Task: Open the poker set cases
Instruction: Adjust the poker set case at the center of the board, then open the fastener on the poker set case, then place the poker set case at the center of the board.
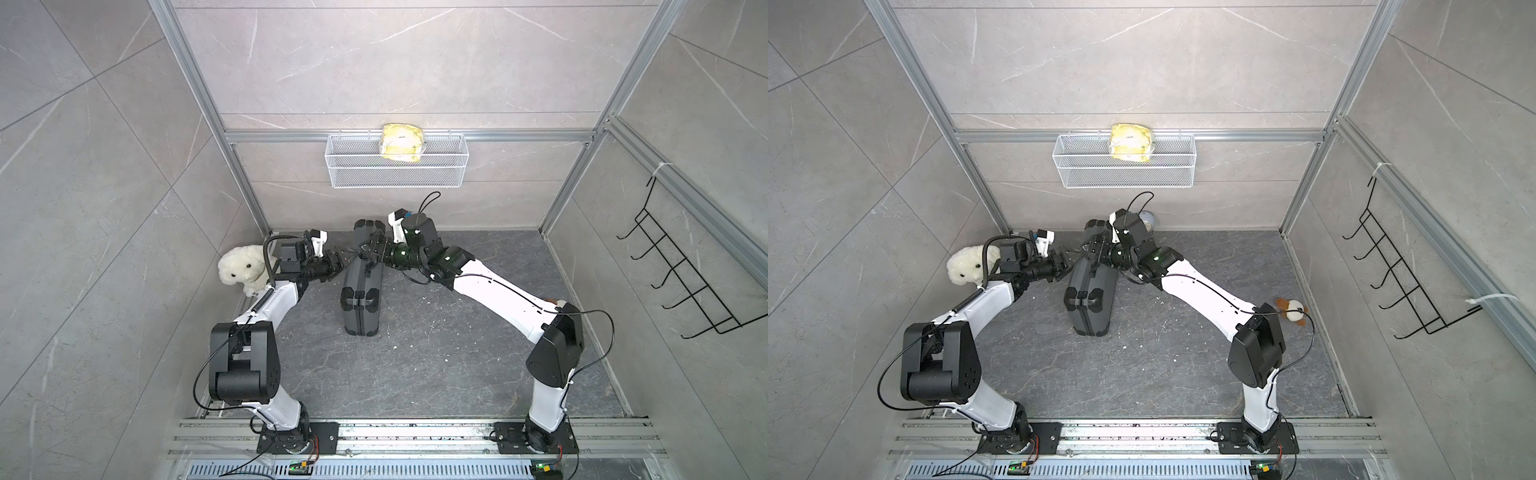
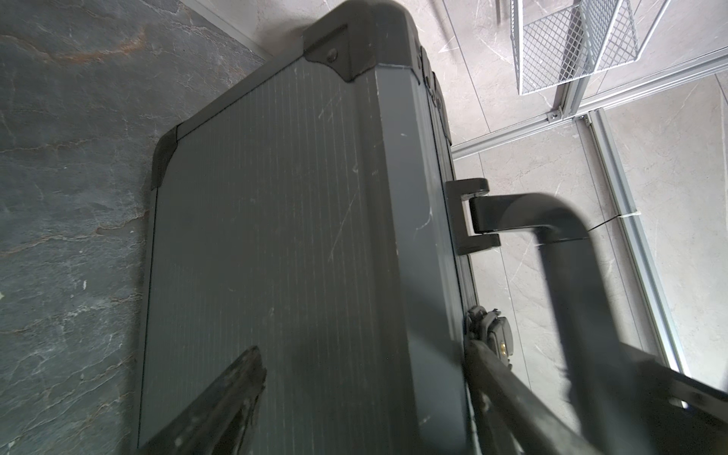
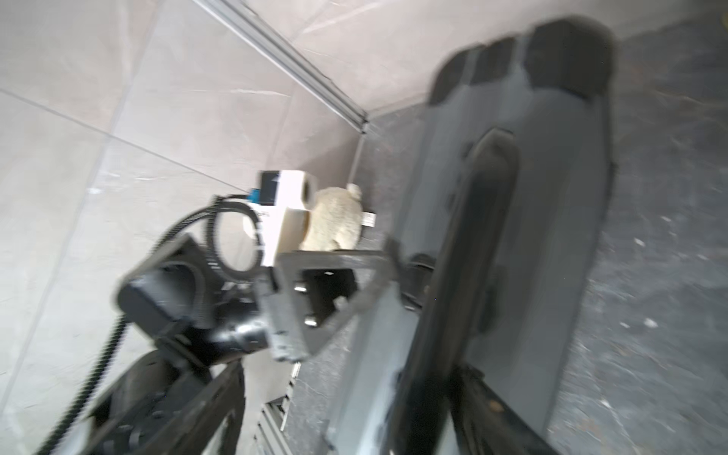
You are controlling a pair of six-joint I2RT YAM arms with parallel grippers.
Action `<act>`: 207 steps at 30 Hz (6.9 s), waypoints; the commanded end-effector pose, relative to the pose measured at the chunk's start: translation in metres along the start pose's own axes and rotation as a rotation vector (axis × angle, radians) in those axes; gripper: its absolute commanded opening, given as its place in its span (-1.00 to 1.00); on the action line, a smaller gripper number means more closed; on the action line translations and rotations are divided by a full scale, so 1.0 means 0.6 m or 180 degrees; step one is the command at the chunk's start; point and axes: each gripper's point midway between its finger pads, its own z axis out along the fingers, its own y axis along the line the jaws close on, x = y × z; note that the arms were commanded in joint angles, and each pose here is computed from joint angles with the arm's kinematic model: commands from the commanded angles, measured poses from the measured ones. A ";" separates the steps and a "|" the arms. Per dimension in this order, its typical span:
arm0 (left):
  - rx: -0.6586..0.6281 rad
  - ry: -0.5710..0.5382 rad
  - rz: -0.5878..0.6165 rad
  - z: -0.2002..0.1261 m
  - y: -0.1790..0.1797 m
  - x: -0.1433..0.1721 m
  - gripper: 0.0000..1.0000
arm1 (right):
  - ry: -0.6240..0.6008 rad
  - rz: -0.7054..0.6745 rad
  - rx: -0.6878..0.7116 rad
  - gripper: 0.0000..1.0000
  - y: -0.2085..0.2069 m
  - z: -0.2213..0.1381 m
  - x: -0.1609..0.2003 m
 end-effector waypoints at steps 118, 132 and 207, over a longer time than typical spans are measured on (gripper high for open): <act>-0.0858 0.0878 -0.0708 0.058 0.143 0.144 0.37 | -0.0341 0.0551 0.0756 0.69 -0.239 -0.082 -0.009; -0.0802 0.0808 -0.0692 0.051 0.126 0.136 0.37 | -0.0153 0.0733 0.0363 0.56 -0.241 -0.053 0.015; -0.0348 0.0458 -0.0062 -0.032 -0.073 0.079 0.62 | 0.0485 0.0613 -0.0348 0.55 -0.005 0.093 -0.019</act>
